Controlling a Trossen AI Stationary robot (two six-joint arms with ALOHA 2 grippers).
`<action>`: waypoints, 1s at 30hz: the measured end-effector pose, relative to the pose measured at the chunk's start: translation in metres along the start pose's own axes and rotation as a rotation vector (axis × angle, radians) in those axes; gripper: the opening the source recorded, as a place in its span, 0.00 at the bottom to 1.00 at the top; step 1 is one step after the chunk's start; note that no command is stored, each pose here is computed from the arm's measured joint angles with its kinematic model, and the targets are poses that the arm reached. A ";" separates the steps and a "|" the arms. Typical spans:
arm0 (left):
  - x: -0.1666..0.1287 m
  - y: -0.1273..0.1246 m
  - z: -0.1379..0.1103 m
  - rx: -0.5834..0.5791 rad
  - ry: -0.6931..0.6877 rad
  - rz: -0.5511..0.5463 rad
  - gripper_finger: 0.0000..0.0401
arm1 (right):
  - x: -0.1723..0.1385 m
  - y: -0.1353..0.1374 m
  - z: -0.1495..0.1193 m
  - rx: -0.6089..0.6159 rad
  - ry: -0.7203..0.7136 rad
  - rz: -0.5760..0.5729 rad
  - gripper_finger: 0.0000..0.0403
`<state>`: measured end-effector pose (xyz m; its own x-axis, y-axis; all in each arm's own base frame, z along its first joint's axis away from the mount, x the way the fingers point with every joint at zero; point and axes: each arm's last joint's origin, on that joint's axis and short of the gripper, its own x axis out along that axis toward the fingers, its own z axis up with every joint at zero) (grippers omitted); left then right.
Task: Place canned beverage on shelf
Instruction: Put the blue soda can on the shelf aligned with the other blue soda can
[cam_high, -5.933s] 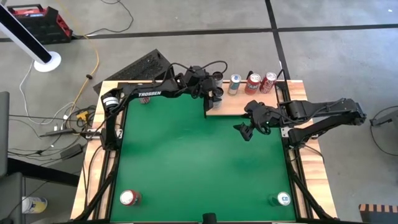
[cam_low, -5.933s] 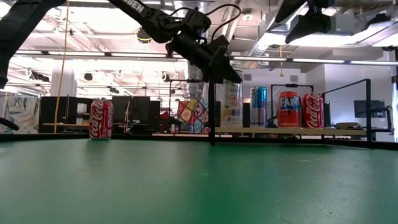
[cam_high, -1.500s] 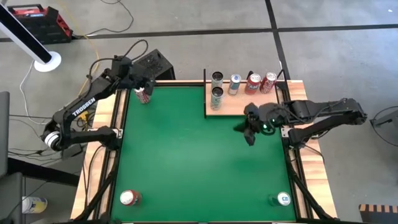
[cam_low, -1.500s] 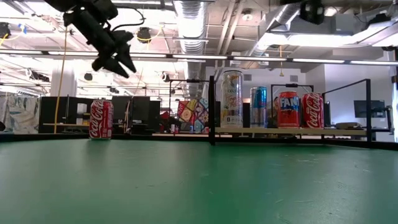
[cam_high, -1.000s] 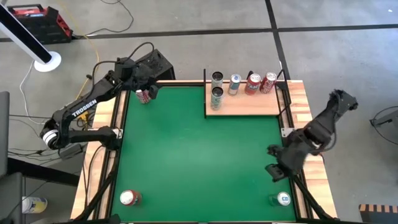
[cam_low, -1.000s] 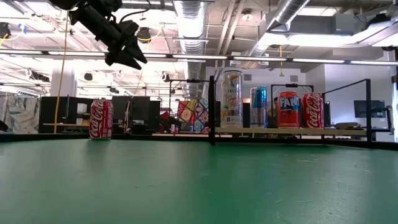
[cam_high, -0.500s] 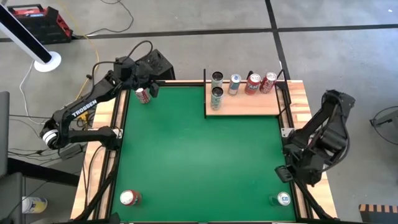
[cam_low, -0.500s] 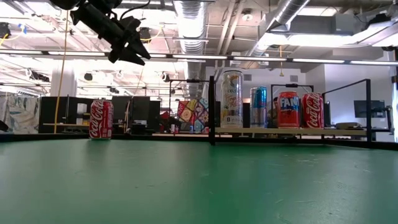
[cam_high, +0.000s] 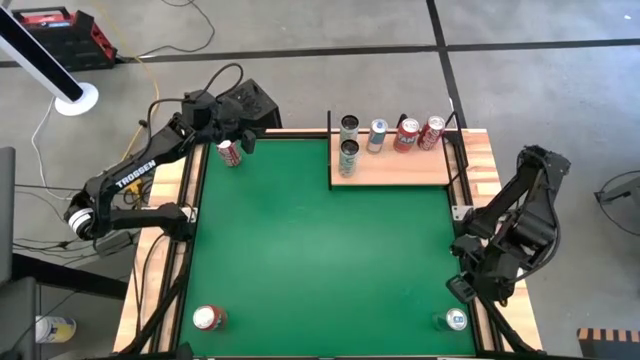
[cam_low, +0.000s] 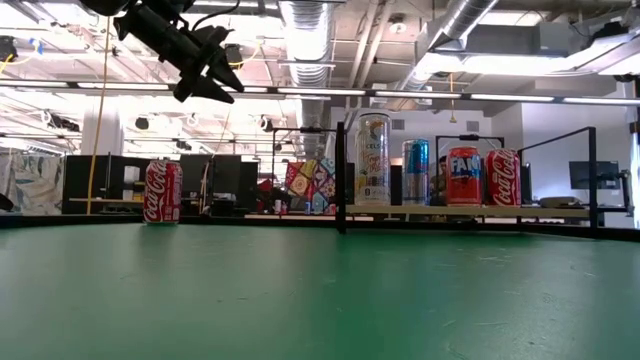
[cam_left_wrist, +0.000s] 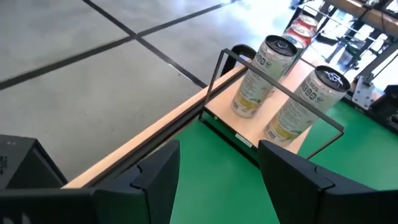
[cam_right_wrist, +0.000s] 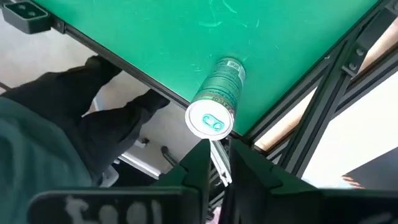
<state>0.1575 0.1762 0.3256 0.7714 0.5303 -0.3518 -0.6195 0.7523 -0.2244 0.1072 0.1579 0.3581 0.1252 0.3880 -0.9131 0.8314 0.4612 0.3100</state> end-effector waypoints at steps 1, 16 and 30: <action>0.000 0.000 0.000 -0.006 0.000 -0.003 0.50 | 0.000 0.000 0.000 -0.008 0.000 0.000 0.24; 0.001 -0.005 -0.001 -0.018 0.009 -0.023 0.50 | 0.025 0.013 -0.007 -0.018 0.001 -0.107 0.76; 0.001 -0.005 -0.001 -0.019 0.006 -0.021 0.50 | 0.075 0.039 -0.018 -0.015 0.073 -0.224 0.99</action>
<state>0.1617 0.1724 0.3256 0.7833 0.5124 -0.3519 -0.6060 0.7557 -0.2485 0.1399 0.2193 0.3065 -0.1017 0.3310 -0.9381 0.8256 0.5543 0.1060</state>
